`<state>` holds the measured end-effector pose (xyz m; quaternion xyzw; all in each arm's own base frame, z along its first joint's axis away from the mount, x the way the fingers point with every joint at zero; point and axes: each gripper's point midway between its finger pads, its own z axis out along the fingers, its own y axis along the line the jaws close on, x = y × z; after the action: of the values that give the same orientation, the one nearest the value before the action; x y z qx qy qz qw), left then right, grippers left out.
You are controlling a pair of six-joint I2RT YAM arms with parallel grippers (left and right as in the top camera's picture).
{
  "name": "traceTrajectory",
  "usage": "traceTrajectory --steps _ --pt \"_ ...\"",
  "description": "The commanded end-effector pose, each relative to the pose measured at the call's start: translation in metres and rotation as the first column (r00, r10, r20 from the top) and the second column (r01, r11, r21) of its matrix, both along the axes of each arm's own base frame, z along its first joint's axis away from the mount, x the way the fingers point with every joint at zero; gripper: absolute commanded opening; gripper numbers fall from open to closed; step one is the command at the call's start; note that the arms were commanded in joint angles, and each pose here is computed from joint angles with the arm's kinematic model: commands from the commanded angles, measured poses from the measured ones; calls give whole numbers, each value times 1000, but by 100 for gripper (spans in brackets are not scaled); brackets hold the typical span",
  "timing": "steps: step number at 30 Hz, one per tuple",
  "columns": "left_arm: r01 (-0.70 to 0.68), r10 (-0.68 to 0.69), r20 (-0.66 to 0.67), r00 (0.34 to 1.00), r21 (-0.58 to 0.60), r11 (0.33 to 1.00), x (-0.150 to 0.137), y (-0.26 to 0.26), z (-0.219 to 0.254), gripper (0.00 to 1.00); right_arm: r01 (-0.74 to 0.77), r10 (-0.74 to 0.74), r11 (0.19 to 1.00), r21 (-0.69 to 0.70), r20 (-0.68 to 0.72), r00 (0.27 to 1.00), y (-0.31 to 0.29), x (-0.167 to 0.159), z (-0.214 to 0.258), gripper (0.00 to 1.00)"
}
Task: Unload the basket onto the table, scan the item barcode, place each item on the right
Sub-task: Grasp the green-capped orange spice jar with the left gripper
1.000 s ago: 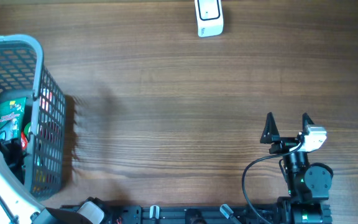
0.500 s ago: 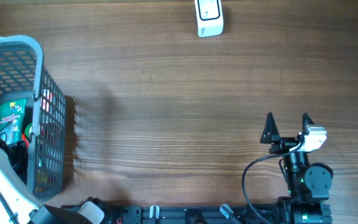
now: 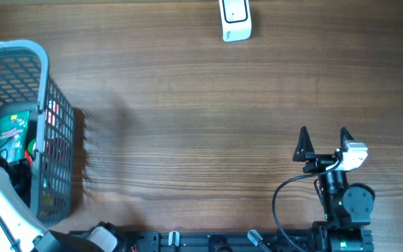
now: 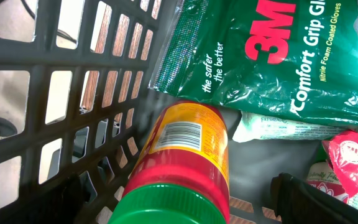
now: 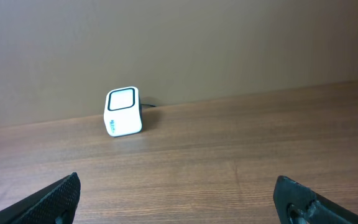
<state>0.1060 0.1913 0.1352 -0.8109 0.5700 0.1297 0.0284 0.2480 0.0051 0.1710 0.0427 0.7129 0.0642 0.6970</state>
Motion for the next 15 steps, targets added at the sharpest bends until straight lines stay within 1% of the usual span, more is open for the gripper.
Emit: traceTrajectory --steps 1,15 --pt "-21 21 -23 1000 -12 1000 -6 -3 -5 100 -21 21 1000 -19 -4 1000 4 0 -2 100" --pt "-21 21 -20 1000 -8 1000 -5 -2 -5 100 -21 21 1000 -19 -4 1000 4 0 -2 100"
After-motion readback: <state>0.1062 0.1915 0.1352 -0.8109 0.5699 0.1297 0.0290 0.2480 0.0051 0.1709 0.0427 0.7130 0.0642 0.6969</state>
